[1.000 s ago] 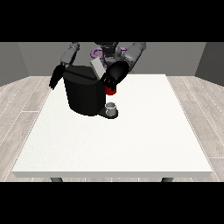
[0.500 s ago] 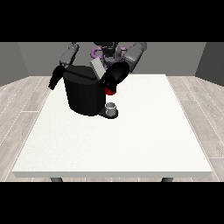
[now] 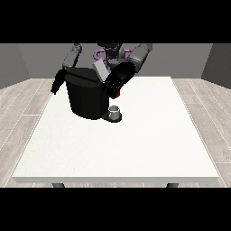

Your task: Insert the coffee pod into the coffee machine and close the lid

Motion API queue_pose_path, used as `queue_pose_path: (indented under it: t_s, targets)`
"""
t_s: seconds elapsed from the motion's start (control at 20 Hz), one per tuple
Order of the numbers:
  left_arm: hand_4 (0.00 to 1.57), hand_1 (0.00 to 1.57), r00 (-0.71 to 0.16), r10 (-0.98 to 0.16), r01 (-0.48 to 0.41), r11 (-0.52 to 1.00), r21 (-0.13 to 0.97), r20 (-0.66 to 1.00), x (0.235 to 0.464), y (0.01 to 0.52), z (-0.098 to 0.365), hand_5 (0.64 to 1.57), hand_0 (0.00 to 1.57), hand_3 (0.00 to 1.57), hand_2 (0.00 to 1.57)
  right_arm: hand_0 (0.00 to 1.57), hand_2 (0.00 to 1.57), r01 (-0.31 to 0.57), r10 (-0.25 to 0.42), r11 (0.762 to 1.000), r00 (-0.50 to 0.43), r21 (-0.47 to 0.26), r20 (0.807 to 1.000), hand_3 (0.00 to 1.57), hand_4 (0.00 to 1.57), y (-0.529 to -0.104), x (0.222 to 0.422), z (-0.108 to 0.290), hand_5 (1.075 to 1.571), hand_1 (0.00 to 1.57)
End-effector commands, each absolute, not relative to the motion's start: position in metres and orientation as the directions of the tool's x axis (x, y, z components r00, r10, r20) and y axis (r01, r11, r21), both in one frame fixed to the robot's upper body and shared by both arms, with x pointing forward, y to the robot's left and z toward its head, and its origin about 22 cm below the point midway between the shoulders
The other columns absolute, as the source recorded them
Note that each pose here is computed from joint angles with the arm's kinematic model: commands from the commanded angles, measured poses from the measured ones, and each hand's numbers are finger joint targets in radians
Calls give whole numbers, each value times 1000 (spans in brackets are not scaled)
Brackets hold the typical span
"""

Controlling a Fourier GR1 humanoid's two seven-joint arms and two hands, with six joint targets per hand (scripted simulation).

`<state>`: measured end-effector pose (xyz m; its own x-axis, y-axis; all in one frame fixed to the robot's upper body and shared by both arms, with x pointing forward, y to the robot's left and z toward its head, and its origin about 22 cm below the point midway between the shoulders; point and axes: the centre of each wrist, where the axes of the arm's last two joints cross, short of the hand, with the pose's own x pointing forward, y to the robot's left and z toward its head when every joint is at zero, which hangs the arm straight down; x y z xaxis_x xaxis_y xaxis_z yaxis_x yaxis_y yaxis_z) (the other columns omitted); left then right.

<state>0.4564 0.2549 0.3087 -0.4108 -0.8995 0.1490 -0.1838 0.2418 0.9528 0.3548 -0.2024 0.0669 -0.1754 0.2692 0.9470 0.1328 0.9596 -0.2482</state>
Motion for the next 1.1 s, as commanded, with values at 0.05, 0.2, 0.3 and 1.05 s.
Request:
queue_pose_path:
  t_s: [0.05,0.2,0.3,1.05]
  targets:
    - [0,0,-368,-917,-164,228,960,155,458,265,303,1571,0,326,432,0,0,144,289,953,-154,-268,945,0,152,-213,356,67,1571,0]
    - [0,0,-378,-908,-139,247,959,179,454,280,310,1571,0,199,299,0,0,158,261,958,-148,-238,954,0,83,-213,346,42,1571,0]
    - [0,0,-377,-897,-30,260,965,230,460,262,257,1571,0,151,0,0,0,179,231,959,-36,-221,972,0,90,-249,342,28,1571,0]
    - [408,0,-198,-269,289,903,318,943,426,214,53,1571,0,0,0,0,0,277,187,924,277,-264,943,0,0,-284,275,-65,1571,0]
